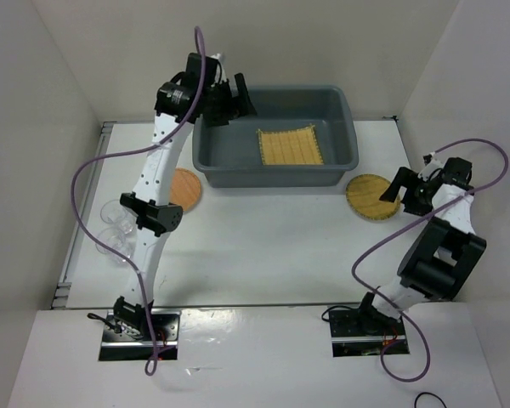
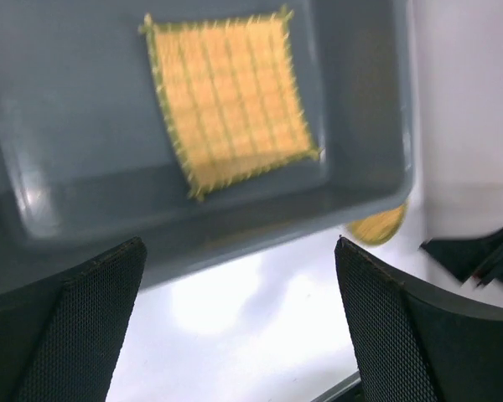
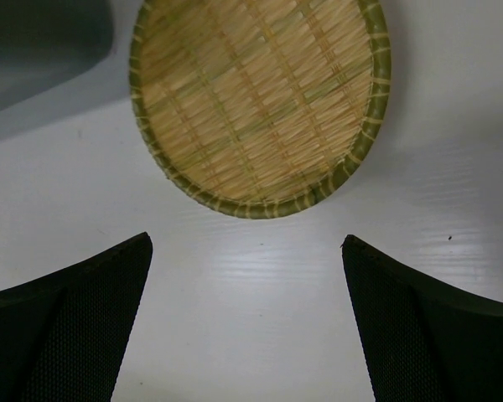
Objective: Place the mixed dishes into the plastic bin
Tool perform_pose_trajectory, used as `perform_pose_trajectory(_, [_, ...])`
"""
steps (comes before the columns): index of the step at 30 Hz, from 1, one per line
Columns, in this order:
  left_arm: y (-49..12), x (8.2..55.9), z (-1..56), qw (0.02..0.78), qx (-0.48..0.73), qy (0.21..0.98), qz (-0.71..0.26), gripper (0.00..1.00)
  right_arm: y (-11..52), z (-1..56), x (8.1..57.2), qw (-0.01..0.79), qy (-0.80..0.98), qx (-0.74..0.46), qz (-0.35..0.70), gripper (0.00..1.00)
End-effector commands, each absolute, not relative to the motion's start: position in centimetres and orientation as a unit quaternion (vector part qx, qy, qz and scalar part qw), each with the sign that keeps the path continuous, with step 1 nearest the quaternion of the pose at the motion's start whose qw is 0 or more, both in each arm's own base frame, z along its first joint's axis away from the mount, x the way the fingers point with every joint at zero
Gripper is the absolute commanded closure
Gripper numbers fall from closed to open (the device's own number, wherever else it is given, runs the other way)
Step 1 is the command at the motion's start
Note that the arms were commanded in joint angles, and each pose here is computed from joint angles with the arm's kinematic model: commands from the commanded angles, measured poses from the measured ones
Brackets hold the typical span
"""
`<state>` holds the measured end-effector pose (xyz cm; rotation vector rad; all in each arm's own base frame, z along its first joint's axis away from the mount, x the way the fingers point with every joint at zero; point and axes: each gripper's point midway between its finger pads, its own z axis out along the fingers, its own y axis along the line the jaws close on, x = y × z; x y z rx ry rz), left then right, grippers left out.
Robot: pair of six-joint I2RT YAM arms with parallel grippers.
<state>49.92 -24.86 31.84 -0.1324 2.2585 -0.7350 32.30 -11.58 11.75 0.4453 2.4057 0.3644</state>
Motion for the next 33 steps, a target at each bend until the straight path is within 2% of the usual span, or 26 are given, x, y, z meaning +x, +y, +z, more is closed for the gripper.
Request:
perform_pose_trajectory(1, [-24.6,46.6,31.3,0.367,-0.017,0.907,-0.208,0.01,-13.0,8.8,32.0,0.276,0.937,0.163,0.137,0.02])
perform_pose_trajectory(2, [-25.0,45.8,31.9,0.370,-0.006,0.905,-0.210,0.01,-13.0,7.7,31.8,0.259,0.939,0.164,0.158,0.04])
perform_pose_trajectory(3, [-24.7,45.6,31.6,0.364,-0.008,0.910,-0.201,0.01,-11.6,6.7,31.9,0.235,0.929,0.165,0.232,0.05])
perform_pose_trajectory(5, [-24.9,43.7,33.4,0.373,-0.001,0.907,-0.197,0.01,-11.9,6.4,32.4,0.236,0.917,0.171,0.271,0.04])
perform_pose_trajectory(10, [-24.2,40.1,33.6,0.358,0.003,0.919,-0.166,0.01,-14.0,5.8,33.9,0.266,0.916,0.183,0.240,0.03])
perform_pose_trajectory(11, [-23.7,39.6,31.8,0.336,0.002,0.930,-0.147,0.01,-14.0,5.4,34.0,0.264,0.916,0.184,0.241,0.03])
perform_pose_trajectory(14, [-24.2,37.7,31.9,0.336,0.003,0.929,-0.155,0.01,-14.3,3.9,34.1,0.255,0.917,0.193,0.239,0.03])
perform_pose_trajectory(17, [-24.1,35.6,29.8,0.329,-0.013,0.925,-0.189,0.01,-14.5,2.6,34.4,0.254,0.916,0.198,0.240,0.03])
perform_pose_trajectory(18, [-24.6,34.6,32.4,0.358,-0.025,0.901,-0.243,0.01,-14.5,2.2,34.6,0.255,0.914,0.197,0.246,0.03])
perform_pose_trajectory(19, [-23.8,33.5,28.6,0.323,-0.039,0.916,-0.235,0.01,-14.4,1.3,34.6,0.247,0.913,0.205,0.250,0.03])
perform_pose_trajectory(21, [-22.8,32.1,29.2,0.336,-0.061,0.903,-0.261,0.01,-14.5,1.5,35.7,0.258,0.906,0.202,0.269,0.03])
perform_pose_trajectory(24, [-21.9,29.9,26.9,0.309,-0.084,0.911,-0.260,0.01,-14.4,0.9,36.9,0.261,0.895,0.202,0.298,0.03])
perform_pose_trajectory(28, [-21.0,27.8,25.2,0.281,-0.112,0.917,-0.259,0.01,-14.5,-0.2,37.7,0.259,0.883,0.210,0.331,0.16])
perform_pose_trajectory(29, [-20.8,27.3,25.7,0.285,-0.116,0.914,-0.265,0.01,-14.2,-0.5,37.7,0.255,0.880,0.211,0.341,0.24])
perform_pose_trajectory(31, [-20.3,27.0,25.3,0.285,-0.130,0.913,-0.260,0.01,-13.6,-1.1,38.0,0.252,0.868,0.214,0.370,0.33])
perform_pose_trajectory(32, [-20.2,26.6,25.5,0.286,-0.140,0.910,-0.266,0.01,-13.6,-1.1,38.2,0.254,0.865,0.213,0.378,0.47])
perform_pose_trajectory(33, [-20.1,26.4,25.3,0.283,-0.145,0.910,-0.266,0.01,-13.3,-1.7,38.0,0.249,0.855,0.220,0.399,0.54])
